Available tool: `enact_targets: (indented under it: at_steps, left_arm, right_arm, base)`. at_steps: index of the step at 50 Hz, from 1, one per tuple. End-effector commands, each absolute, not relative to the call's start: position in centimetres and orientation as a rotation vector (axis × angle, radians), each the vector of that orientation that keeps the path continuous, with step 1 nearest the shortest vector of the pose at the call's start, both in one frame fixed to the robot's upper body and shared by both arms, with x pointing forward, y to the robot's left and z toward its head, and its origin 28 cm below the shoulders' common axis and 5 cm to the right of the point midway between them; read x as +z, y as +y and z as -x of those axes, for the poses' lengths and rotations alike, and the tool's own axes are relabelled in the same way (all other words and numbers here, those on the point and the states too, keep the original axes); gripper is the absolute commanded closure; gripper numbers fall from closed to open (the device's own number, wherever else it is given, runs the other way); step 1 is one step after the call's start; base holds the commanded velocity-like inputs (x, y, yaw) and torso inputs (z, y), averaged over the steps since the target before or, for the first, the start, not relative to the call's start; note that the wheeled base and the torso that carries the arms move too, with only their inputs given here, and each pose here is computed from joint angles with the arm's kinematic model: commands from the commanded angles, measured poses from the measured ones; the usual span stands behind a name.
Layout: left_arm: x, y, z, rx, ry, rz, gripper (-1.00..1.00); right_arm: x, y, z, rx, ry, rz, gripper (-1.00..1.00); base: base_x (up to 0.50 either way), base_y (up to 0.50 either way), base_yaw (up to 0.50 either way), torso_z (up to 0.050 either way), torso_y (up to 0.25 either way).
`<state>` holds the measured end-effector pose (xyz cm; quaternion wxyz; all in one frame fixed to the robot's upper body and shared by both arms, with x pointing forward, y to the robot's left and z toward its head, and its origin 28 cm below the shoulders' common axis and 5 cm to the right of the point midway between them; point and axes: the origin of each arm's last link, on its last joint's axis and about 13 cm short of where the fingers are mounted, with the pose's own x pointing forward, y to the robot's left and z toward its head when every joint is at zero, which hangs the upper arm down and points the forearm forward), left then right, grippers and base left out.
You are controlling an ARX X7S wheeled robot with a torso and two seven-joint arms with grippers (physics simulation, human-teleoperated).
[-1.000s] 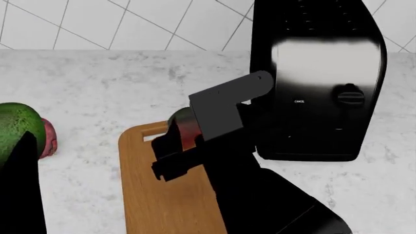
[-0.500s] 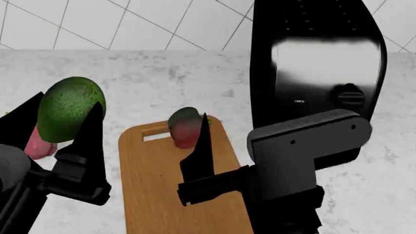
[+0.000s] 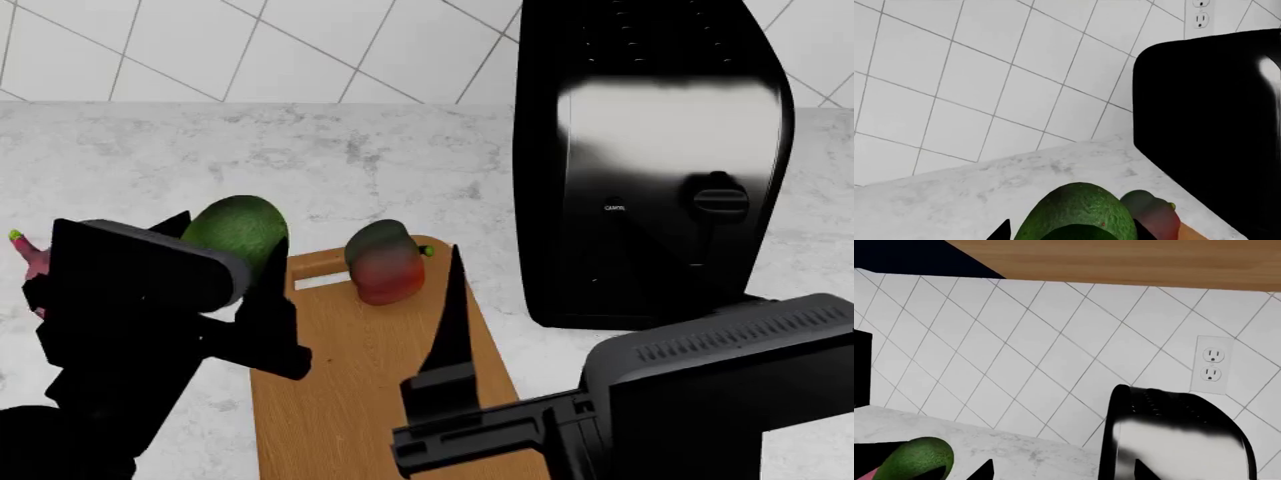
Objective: Place the avocado, onion, tomato and bell pepper on the cutting board.
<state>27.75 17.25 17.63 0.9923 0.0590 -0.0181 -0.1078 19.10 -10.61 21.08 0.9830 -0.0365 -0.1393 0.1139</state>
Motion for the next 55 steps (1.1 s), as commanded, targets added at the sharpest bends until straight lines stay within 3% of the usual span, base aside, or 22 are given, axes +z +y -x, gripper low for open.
enact_targets:
  at_steps: [1, 55]
  left_arm:
    - [16.9, 17.0, -29.4, -0.252, 0.018, -0.115, 1.0]
    - [13.7, 15.6, -31.1, -0.256, 0.111, -0.179, 1.0]
  right_arm:
    - [21.3, -10.8, -18.7, 0.223, -0.303, 0.071, -1.0]
    - [21.2, -10.7, -18.6, 0.236, -0.293, 0.065, -1.0]
  base:
    - [0.0, 0.0, 0.0, 0.0, 0.0]
    - [0.0, 0.0, 0.0, 0.0, 0.0]
